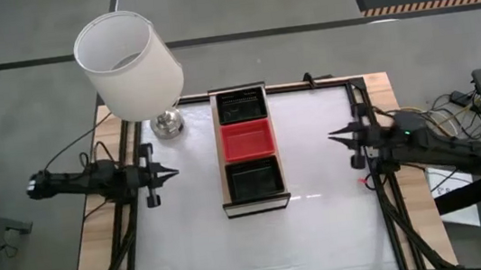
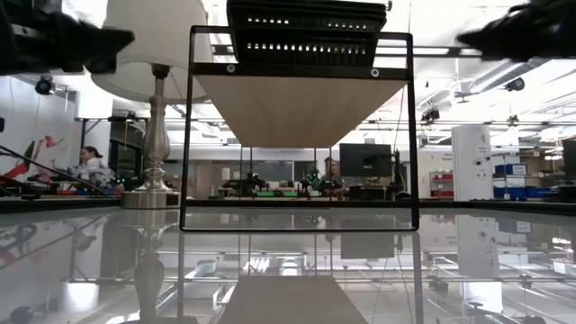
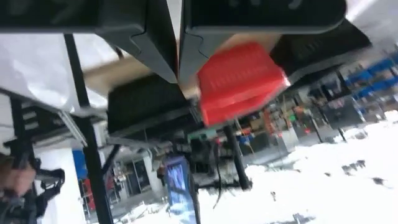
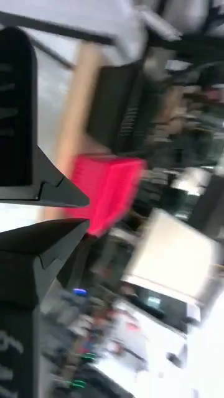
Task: Stack baskets on shelf by color
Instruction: Return to Home Position
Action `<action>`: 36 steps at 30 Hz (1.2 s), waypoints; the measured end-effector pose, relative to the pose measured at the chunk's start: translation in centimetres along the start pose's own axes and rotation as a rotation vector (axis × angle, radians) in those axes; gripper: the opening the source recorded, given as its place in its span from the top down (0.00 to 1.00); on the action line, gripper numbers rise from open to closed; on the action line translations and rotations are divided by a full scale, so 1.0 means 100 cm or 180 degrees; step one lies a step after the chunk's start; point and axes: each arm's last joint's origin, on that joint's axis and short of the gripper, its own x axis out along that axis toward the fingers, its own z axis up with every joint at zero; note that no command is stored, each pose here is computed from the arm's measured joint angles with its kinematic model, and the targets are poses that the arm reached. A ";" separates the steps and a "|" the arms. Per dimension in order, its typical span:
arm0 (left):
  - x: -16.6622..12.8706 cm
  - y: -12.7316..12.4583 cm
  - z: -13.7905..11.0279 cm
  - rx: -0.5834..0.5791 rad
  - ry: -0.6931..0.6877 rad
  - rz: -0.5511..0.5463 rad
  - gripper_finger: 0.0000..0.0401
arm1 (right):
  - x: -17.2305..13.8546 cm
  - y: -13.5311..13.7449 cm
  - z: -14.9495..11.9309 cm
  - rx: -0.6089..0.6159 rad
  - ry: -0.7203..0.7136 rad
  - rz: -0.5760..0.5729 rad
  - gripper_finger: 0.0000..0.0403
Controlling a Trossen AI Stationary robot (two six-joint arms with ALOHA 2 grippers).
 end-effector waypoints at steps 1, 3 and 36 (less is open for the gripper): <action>0.001 -0.002 -0.004 -0.0047 0.0027 -0.0011 1.00 | -0.003 0.001 0.000 -0.0015 -0.0093 0.0007 0.92; 0.002 -0.002 -0.005 -0.0152 -0.0111 0.0037 1.00 | -0.006 0.003 -0.001 -0.0028 -0.0245 0.0047 0.92; 0.006 -0.002 -0.006 -0.0204 -0.0288 0.0126 1.00 | 0.015 0.025 -0.052 0.1780 -0.0173 0.0498 0.92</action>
